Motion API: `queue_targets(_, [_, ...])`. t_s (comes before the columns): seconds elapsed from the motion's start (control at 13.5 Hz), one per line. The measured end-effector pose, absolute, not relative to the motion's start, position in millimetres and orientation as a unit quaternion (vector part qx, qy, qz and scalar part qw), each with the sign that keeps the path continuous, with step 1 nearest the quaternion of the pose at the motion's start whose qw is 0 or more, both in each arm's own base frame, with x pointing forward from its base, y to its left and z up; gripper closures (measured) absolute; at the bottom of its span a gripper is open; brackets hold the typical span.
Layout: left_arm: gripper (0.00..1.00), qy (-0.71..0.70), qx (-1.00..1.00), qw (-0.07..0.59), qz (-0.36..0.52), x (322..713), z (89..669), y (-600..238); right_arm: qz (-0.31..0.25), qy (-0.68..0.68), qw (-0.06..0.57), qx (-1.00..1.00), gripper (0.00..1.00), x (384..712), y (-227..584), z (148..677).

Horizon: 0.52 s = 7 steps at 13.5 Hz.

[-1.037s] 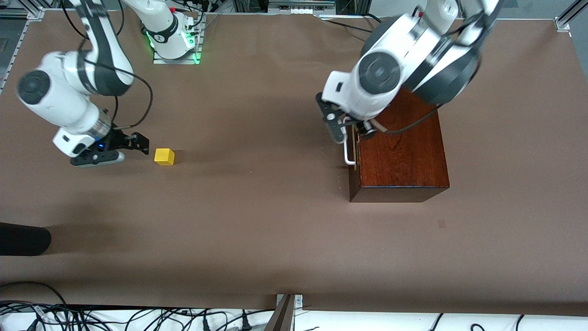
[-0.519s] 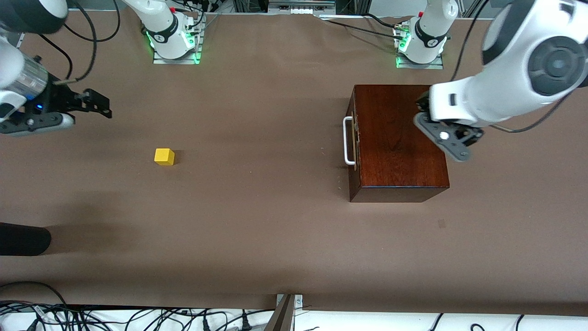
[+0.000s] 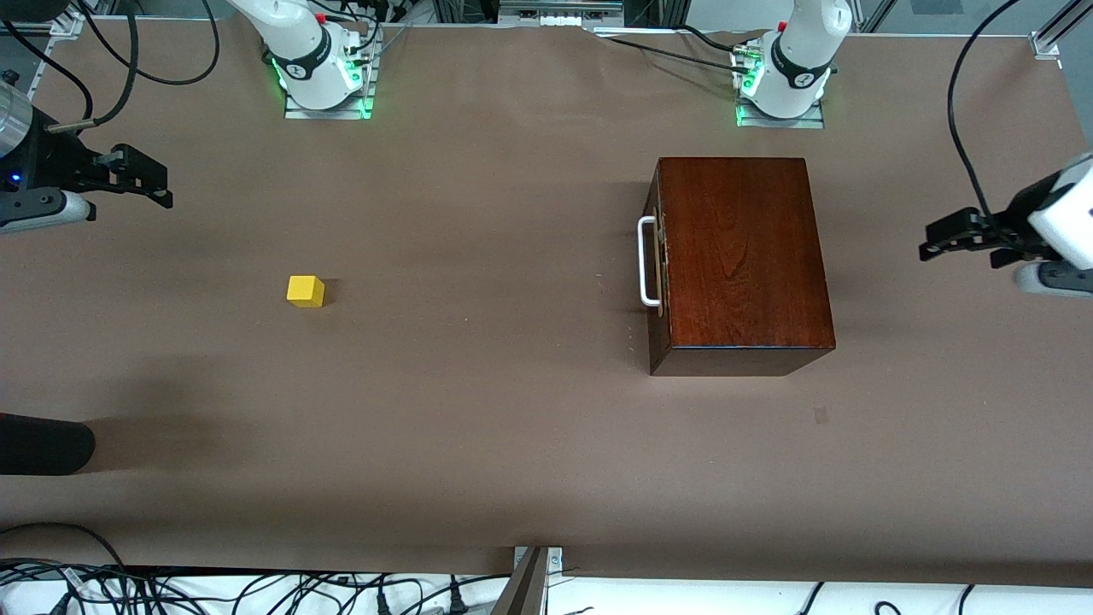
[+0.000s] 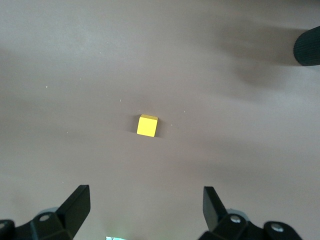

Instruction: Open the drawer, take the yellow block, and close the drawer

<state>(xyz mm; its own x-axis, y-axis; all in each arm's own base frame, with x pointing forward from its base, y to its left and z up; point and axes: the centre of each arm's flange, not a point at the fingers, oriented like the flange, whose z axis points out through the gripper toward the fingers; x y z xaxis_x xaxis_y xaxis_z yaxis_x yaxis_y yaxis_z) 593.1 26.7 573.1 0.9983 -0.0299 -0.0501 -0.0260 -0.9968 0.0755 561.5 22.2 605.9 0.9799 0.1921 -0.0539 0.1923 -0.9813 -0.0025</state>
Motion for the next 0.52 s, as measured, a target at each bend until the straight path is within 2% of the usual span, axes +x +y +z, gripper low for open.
queue_targets(0.3, [0.0,-0.014,0.999,0.039,-0.015,555,582,26,-0.026,0.094,0.002,0.995,0.0,562,19,608])
queue_targets(0.52, [0.0,-0.021,0.999,0.039,-0.018,553,579,21,-0.02,0.088,0.002,0.996,0.0,560,12,617])
